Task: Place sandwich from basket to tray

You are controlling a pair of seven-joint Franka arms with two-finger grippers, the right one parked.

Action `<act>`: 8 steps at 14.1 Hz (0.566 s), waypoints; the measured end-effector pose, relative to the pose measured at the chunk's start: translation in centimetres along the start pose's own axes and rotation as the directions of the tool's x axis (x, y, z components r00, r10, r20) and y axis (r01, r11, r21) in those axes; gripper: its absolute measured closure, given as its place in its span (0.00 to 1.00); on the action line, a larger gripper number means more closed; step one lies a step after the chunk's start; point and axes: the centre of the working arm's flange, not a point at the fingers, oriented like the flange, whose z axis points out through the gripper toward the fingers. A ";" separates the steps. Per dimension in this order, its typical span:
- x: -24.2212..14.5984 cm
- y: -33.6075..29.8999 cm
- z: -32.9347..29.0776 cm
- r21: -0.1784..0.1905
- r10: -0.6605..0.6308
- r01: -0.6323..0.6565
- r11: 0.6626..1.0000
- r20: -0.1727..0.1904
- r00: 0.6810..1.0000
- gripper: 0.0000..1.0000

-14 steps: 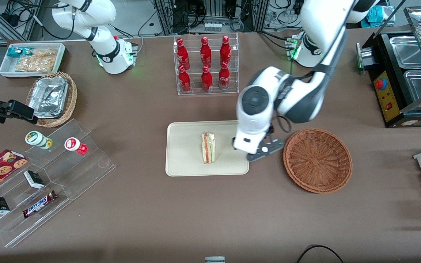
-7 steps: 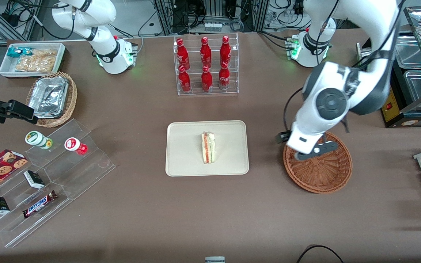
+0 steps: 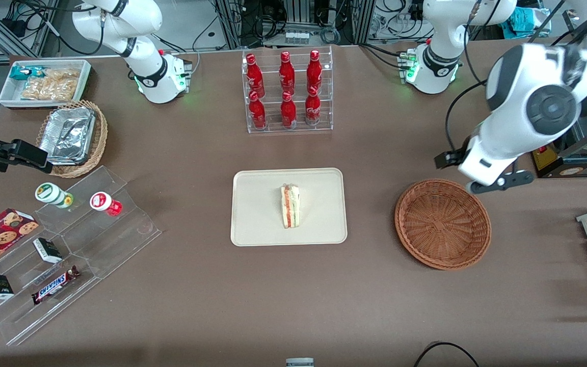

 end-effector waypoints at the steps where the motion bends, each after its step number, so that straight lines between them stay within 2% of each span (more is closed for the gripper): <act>1: -0.5 -1.1 -0.7 -0.005 0.028 -0.028 1.000 0.004 1.000 0.00; 3: -1.1 -2.6 -2.1 -0.012 0.083 -0.083 0.996 0.000 0.997 0.00; 8: -0.8 -7.3 -6.1 -0.032 0.210 -0.213 0.976 -0.076 0.975 0.00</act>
